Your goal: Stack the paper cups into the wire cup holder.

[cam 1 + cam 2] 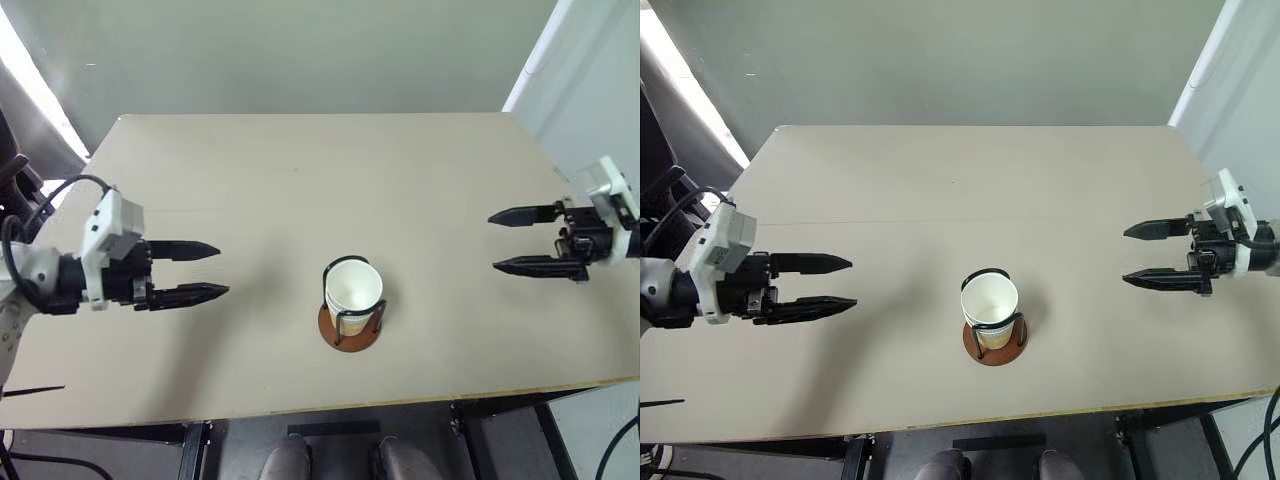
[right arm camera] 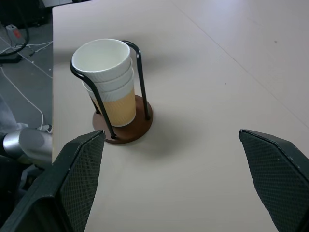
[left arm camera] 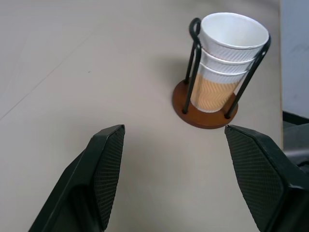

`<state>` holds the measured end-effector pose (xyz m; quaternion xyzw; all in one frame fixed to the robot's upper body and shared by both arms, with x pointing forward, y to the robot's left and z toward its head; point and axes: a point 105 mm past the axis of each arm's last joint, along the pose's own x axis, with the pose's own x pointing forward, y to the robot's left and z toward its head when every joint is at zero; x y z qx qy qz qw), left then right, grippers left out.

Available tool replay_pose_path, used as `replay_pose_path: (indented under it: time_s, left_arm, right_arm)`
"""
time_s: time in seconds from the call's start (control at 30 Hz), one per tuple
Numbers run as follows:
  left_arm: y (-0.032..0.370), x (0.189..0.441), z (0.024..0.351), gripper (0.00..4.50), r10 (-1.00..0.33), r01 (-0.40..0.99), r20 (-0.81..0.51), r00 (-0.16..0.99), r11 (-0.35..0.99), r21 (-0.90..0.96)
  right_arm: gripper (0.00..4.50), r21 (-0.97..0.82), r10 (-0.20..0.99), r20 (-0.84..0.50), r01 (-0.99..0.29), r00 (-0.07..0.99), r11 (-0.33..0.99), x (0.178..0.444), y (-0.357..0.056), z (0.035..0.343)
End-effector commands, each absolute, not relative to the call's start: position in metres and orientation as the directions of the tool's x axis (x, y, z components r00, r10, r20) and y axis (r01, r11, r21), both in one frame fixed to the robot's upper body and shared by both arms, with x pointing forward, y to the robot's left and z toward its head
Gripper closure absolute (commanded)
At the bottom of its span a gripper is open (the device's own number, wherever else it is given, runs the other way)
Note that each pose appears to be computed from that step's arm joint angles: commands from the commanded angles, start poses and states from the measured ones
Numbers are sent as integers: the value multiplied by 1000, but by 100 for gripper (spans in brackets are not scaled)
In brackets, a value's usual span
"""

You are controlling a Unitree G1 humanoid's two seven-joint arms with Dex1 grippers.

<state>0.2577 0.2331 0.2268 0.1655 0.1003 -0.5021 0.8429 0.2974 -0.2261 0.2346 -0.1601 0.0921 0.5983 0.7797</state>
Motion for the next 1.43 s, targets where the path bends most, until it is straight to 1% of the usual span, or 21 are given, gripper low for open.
replay_pose_path:
  time_s: [0.03, 0.4, 1.0, 1.43]
  left_arm:
    - [232, 255, 238, 98, -807, 868, -322, 495, 440, 232]
    - [234, 259, 238, 98, -796, 859, -326, 510, 452, 242]
    - [245, 266, 239, 98, -740, 800, -307, 598, 523, 295]
    - [248, 270, 237, 98, -725, 780, -292, 623, 554, 289]
  right_arm:
    - [0, -187, 902, -330, -956, 278, 227, 297, -227, 245]
    - [0, -192, 896, -333, -951, 294, 241, 297, -230, 246]
    - [0, -201, 894, -329, -948, 303, 248, 302, -230, 246]
    - [0, -212, 886, -329, -940, 327, 268, 307, -233, 246]
